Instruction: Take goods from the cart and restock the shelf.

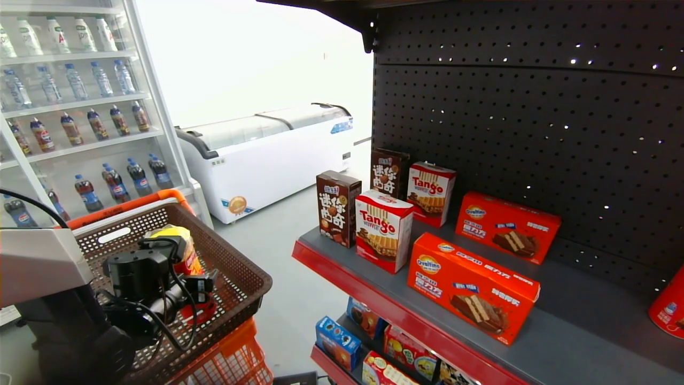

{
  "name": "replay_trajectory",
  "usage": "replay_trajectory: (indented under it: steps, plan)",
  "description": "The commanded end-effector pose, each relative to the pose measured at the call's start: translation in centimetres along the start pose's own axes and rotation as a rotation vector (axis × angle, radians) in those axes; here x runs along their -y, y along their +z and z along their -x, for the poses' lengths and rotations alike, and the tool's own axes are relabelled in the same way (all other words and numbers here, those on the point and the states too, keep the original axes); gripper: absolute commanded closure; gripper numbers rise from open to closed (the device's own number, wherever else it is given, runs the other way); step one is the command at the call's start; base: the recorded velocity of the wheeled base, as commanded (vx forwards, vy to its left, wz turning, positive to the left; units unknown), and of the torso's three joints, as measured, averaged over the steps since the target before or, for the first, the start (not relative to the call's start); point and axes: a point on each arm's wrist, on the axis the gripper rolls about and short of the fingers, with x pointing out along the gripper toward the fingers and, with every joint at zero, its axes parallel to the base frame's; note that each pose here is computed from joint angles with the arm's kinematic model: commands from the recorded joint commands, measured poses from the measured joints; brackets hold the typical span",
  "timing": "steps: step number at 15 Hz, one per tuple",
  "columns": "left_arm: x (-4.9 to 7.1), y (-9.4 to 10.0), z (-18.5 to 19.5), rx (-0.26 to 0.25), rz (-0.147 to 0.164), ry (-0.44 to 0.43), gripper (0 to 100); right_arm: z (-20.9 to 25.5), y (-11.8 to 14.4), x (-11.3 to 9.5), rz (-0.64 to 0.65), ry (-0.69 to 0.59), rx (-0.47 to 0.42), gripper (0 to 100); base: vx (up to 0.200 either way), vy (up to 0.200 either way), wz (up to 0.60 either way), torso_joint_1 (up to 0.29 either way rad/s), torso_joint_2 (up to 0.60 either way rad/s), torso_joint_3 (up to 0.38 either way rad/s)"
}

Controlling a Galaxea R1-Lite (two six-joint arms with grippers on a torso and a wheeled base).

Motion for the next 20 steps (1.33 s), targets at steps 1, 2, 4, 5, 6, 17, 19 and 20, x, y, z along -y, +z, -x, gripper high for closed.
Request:
replay_trajectory:
  steps: [1, 2, 4, 5, 6, 17, 19, 20]
  plan:
    - [0.0, -0.1, 0.1, -0.007, -0.003, 0.009, 100, 0.0, 0.0, 0.0, 0.0, 0.0, 0.001, 0, 0.0, 0.0, 0.0, 0.0, 0.0, 0.0]
    - [0.1, -0.3, 0.3, -0.018, -0.01, 0.029, 100, 0.0, 0.0, 0.0, 0.0, 0.0, 0.001, 0, 0.0, 0.0, 0.0, 0.0, 0.0, 0.0]
    - [0.7, 0.7, 0.9, 0.004, -0.018, 0.01, 100, 0.0, 0.0, 0.0, 0.0, 0.0, 0.001, 0, 0.0, 0.0, 0.0, 0.0, 0.0, 0.0]
    - [1.2, 1.8, 1.5, 0.025, -0.017, -0.011, 100, 0.0, 0.0, 0.0, 0.0, 0.0, 0.001, 0, 0.0, 0.0, 0.0, 0.0, 0.0, 0.0]
    - [1.8, 3.4, 2.2, 0.059, -0.019, -0.048, 100, 0.0, 0.0, 0.0, 0.0, 0.0, 0.001, 0, 0.0, 0.0, 0.0, 0.0, 0.0, 0.0]
    - [5.5, 15.4, 9.5, 0.203, -0.108, -0.527, 100, 0.0, 0.0, 0.0, 0.0, 0.002, 0.001, 0, 0.0, 0.0, 0.0, 0.0, 0.0, 0.0]
    - [6.0, 15.6, 10.4, 0.232, -0.123, -0.552, 100, 0.0, 0.0, 0.0, 0.0, 0.0, 0.001, 0, 0.0, 0.0, 0.0, 0.0, 0.0, 0.0]
    - [6.1, 15.5, 10.6, 0.233, -0.14, -0.558, 100, 0.0, 0.0, 0.0, 0.0, 0.0, 0.001, 0, 0.0, 0.0, 0.0, 0.0, 0.0, 0.0]
